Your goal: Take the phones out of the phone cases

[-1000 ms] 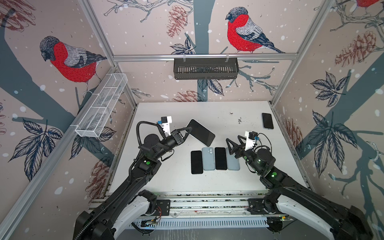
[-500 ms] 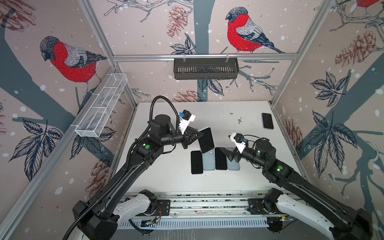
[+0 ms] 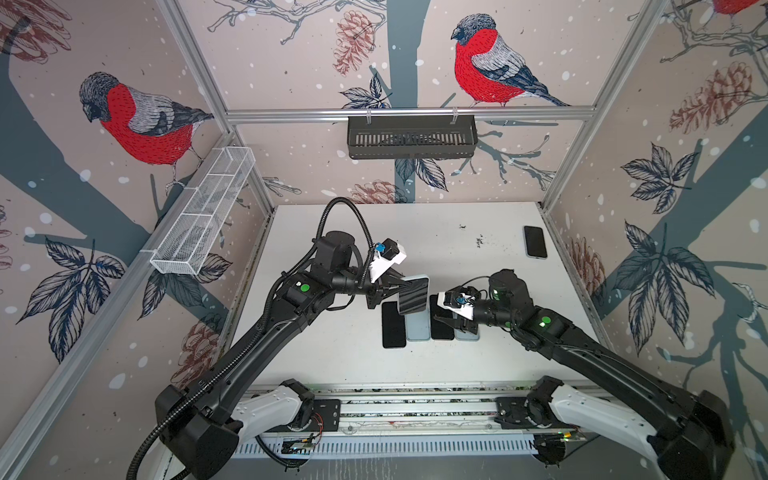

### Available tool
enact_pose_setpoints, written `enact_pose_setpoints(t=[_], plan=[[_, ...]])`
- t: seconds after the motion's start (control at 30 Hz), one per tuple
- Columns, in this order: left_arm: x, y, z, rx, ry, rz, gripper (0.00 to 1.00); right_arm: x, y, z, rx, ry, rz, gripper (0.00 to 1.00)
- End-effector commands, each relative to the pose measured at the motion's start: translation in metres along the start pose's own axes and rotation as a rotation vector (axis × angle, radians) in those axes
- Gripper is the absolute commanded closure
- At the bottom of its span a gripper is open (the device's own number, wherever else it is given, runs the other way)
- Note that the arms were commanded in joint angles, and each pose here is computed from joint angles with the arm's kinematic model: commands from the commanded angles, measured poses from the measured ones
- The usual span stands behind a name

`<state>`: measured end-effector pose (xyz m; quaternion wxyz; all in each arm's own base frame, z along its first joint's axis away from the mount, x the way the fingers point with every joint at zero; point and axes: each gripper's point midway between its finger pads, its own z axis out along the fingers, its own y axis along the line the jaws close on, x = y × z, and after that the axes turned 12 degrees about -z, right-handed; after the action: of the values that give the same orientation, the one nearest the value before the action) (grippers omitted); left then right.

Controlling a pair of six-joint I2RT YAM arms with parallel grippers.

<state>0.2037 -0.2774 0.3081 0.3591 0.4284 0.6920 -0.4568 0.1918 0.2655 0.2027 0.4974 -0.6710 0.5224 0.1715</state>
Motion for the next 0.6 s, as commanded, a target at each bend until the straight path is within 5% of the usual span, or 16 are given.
enact_pose_setpoints(t=[0.0,0.57], plan=[[-0.012,-0.014,-0.002,0.070,-0.056,0.094,1.00,-0.011,0.005,0.003,-0.056,-0.060,-0.040,0.43],[-0.015,-0.029,-0.004,0.141,-0.072,0.109,1.00,-0.018,-0.004,0.015,-0.069,-0.099,-0.037,0.59]])
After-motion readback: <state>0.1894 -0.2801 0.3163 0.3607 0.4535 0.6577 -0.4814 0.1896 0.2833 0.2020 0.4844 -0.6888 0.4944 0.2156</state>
